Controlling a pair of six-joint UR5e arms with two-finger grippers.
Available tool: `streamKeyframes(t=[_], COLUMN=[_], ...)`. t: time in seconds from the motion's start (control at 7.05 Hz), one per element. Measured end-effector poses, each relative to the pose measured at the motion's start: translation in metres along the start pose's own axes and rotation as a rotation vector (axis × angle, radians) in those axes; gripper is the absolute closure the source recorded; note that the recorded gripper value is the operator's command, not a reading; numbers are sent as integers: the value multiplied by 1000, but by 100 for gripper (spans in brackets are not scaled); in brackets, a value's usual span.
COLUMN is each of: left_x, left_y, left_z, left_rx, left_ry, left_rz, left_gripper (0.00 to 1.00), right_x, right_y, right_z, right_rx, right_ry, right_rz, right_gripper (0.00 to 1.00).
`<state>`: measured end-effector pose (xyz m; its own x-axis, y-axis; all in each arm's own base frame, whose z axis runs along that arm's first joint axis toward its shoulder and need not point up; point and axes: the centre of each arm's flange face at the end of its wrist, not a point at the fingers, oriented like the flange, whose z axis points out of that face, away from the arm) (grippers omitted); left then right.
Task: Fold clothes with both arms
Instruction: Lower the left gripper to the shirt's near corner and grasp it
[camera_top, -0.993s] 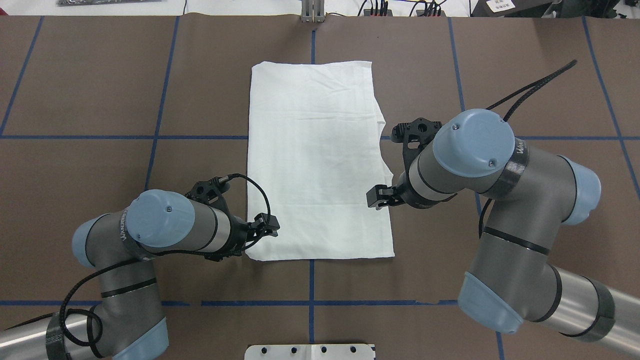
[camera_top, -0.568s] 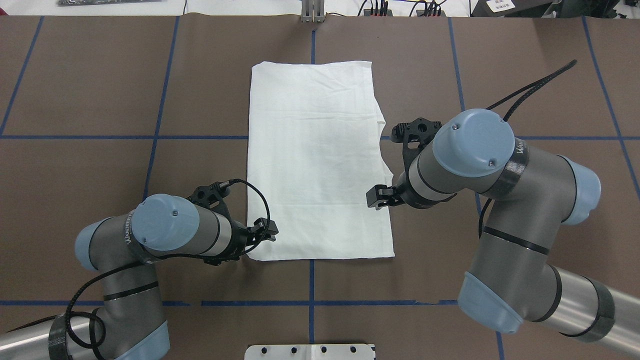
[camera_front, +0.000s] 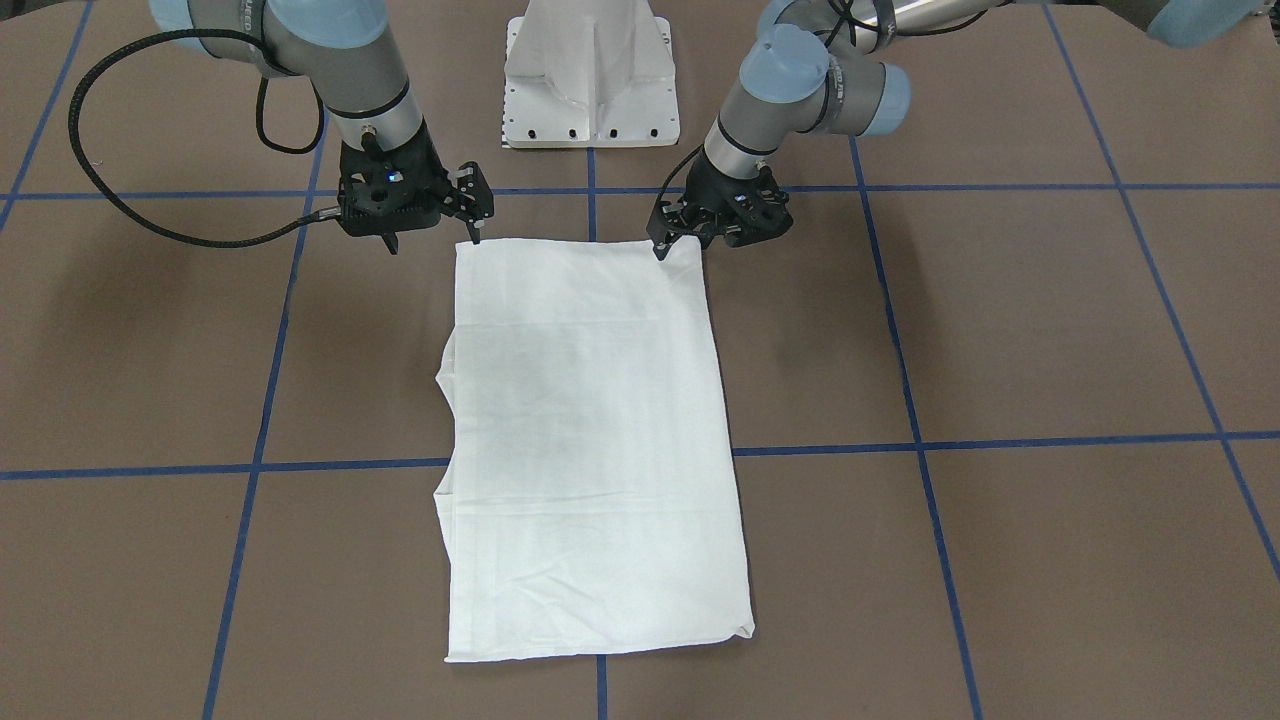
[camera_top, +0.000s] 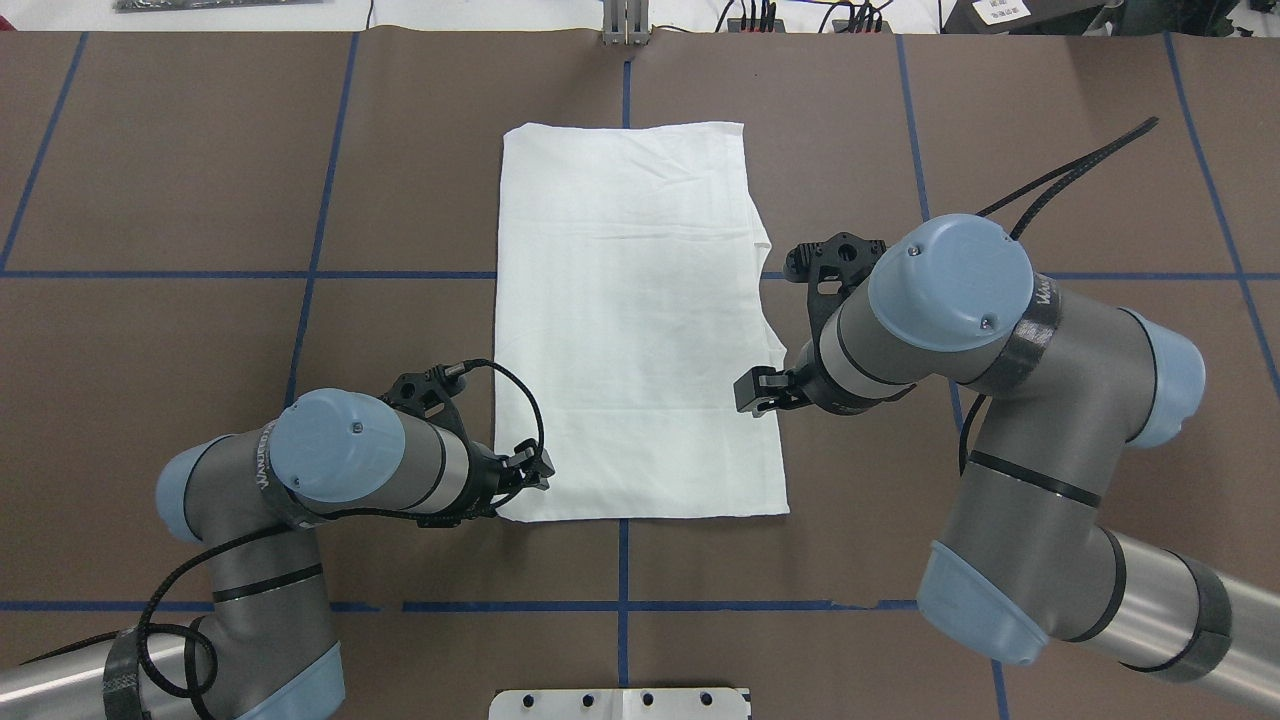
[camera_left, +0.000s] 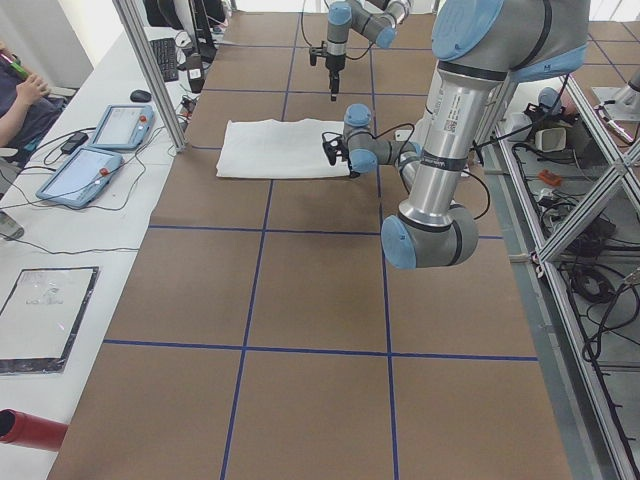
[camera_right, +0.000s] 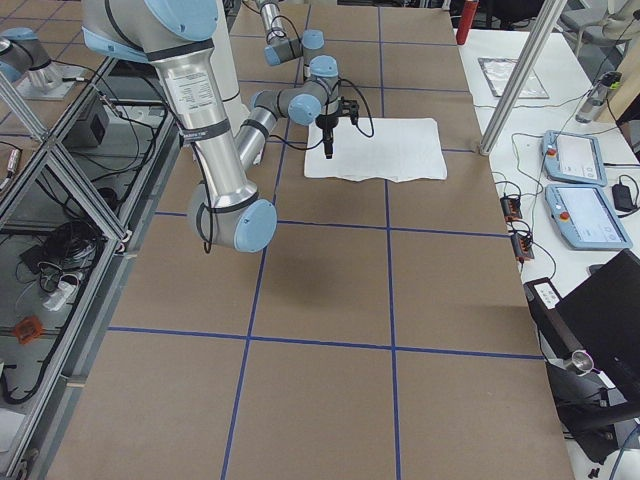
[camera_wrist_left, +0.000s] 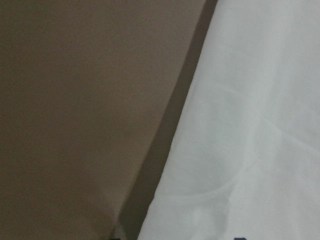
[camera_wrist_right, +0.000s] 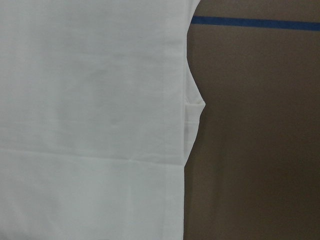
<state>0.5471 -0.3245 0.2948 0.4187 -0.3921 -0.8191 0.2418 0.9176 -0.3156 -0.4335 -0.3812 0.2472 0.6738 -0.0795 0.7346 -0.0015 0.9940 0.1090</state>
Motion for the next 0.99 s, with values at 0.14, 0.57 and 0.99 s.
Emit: streamKeyframes(t=[0.14, 0.57, 0.99], left_x=[0, 3, 3], left_y=[0, 0, -3], left_z=[0, 0, 0], left_rx=[0, 0, 5], left_ry=[0, 3, 2], left_rz=[3, 5, 2], left_gripper=[28, 30, 44], right_x=[0, 0, 1], right_y=[0, 0, 0], right_z=[0, 0, 1], right_rx=[0, 0, 0], right_ry=[0, 2, 3], right_rz=[0, 0, 1], right_gripper=[0, 0, 0])
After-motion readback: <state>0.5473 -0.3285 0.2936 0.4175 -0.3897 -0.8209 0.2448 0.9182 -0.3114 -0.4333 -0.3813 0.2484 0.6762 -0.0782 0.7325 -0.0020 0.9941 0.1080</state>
